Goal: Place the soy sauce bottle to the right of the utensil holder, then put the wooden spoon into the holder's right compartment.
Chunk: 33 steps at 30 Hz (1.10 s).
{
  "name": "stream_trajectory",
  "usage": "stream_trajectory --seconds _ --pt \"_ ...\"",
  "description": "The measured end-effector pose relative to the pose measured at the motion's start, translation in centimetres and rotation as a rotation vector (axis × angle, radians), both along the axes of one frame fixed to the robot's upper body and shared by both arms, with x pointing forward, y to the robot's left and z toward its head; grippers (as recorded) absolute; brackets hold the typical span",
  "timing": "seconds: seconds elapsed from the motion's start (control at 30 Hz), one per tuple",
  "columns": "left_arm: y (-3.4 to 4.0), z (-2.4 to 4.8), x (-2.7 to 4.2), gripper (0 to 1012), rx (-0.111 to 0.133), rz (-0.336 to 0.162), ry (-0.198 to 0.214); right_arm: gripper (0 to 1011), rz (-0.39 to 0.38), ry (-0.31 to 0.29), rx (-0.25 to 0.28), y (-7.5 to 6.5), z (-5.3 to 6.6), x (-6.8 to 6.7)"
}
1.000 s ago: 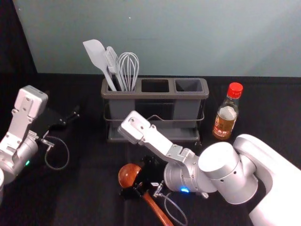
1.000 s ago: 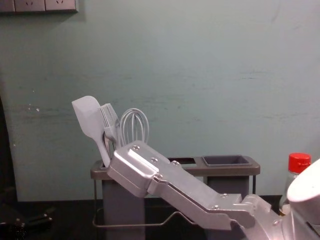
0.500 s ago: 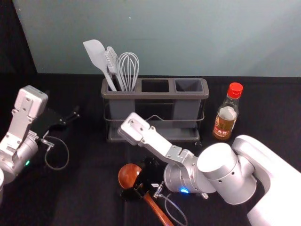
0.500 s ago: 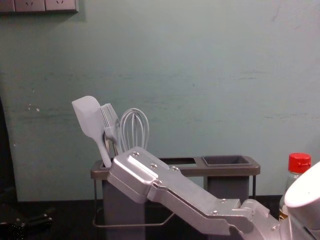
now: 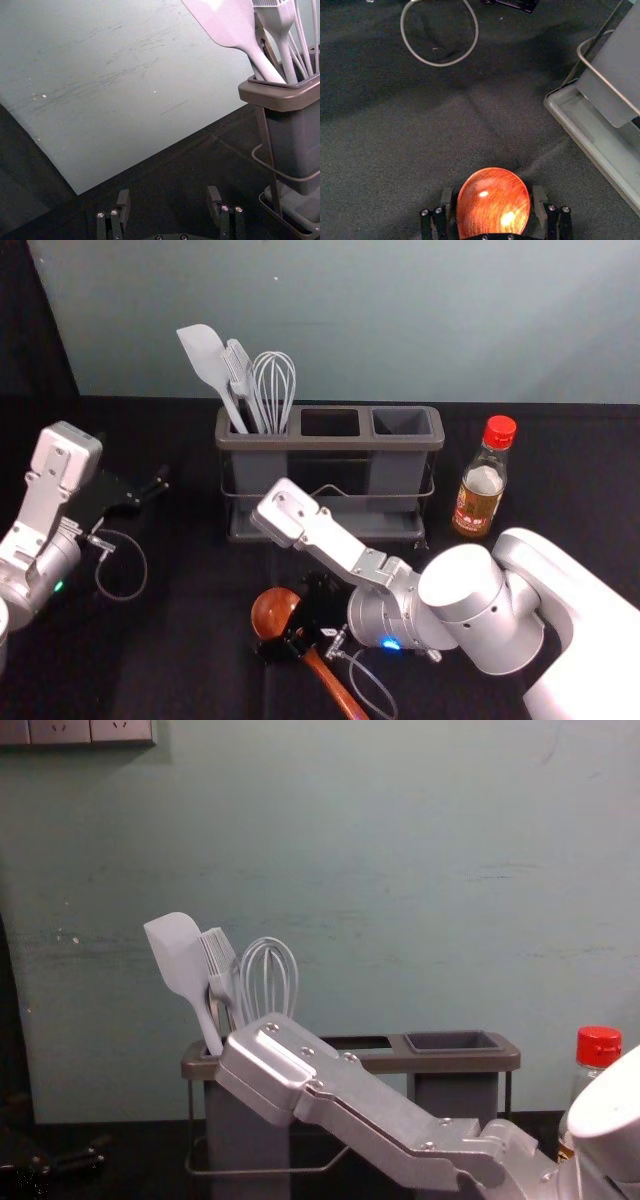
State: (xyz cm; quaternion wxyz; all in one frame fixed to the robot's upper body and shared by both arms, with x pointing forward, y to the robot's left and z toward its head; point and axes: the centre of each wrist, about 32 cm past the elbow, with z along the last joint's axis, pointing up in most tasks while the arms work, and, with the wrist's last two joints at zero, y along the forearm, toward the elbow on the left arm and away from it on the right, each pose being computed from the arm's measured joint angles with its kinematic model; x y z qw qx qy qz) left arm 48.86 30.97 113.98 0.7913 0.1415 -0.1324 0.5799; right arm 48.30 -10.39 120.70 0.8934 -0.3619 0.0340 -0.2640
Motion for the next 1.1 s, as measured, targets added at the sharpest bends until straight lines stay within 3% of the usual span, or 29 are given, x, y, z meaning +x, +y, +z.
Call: stream_trajectory --seconds 0.13,0.4,0.87,1.1 --pt "0.00 0.00 0.00 1005 0.000 0.000 0.000 996 0.000 0.000 -0.001 0.0 0.0 0.0" --pt "0.00 0.00 0.00 1005 0.000 0.000 0.000 844 0.001 0.000 -0.001 0.0 0.0 0.0" --pt "0.00 0.00 0.00 1005 0.000 0.000 0.000 844 0.002 0.001 -0.001 0.0 0.1 0.0" --pt "0.00 0.00 0.00 1005 0.000 0.000 0.000 844 0.001 -0.066 0.071 -1.0 1.5 -0.9"
